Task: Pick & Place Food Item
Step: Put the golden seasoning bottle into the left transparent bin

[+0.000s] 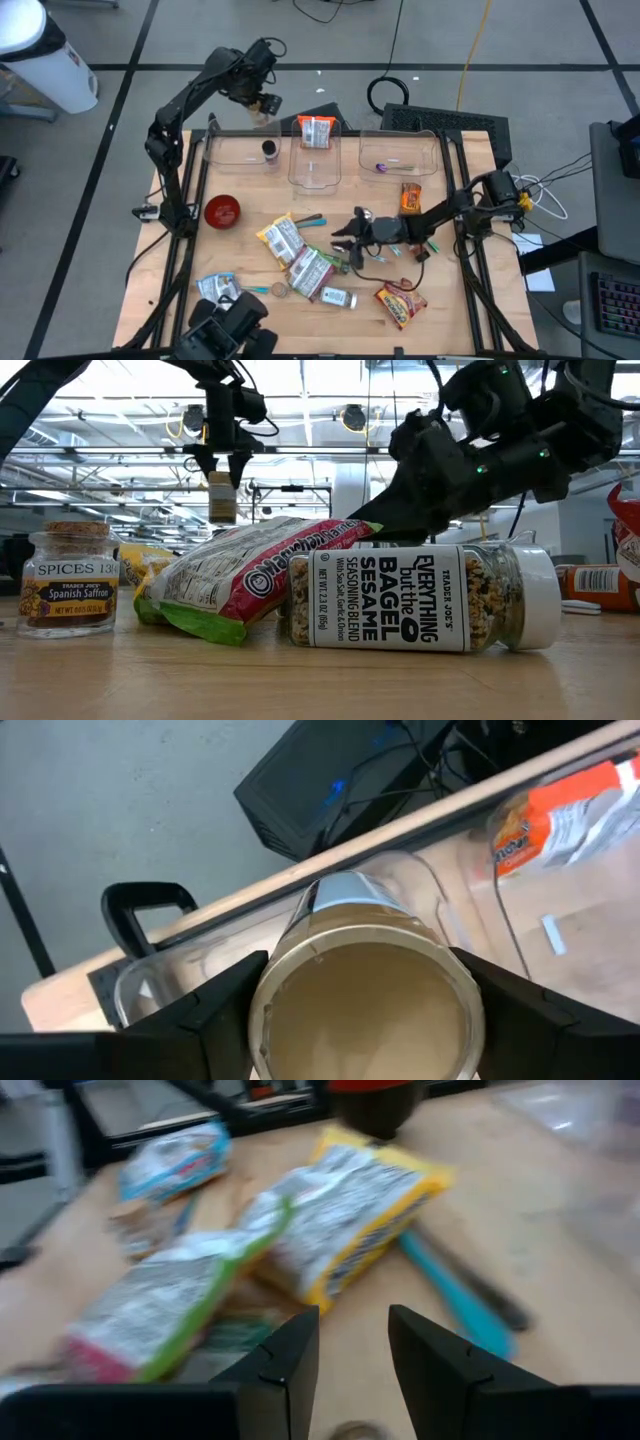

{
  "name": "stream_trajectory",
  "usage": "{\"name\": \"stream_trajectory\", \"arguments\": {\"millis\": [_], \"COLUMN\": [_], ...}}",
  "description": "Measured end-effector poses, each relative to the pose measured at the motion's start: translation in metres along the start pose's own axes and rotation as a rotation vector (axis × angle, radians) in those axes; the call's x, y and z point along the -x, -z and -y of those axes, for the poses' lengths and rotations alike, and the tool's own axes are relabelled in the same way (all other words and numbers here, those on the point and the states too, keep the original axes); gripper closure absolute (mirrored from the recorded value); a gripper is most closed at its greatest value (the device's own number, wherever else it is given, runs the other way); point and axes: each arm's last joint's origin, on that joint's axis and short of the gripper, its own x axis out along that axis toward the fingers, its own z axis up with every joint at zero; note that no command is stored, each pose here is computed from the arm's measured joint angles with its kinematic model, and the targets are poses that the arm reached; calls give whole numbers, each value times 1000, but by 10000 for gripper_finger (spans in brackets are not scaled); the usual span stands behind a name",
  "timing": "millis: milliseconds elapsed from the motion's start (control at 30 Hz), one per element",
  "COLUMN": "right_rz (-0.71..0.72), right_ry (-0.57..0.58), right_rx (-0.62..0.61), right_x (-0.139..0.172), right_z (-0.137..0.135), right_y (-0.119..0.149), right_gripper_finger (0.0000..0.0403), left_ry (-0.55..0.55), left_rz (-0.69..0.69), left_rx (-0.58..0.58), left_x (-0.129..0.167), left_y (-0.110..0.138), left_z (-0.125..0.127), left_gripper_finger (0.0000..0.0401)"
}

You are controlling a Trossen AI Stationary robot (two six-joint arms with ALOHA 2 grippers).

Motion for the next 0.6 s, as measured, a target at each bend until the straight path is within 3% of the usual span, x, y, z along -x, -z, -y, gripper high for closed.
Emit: {"name": "stream_trajectory", "arguments": {"millis": [133, 600], "right_rz": [-14, -141], "right_ry": [-21, -99], "right_rx": [-50, -1], "right_x": [1, 6], "right_z": [-7, -24], "right_y": [3, 18], "right_gripper_finger": [289, 289], "left_ry": [-8, -3], "left_rz": [7, 33], "left_rx": [41, 80], "left_x": [0, 0], "left_y": [-1, 6], "left_z": [0, 28], "left_gripper_finger": [120, 125]}}
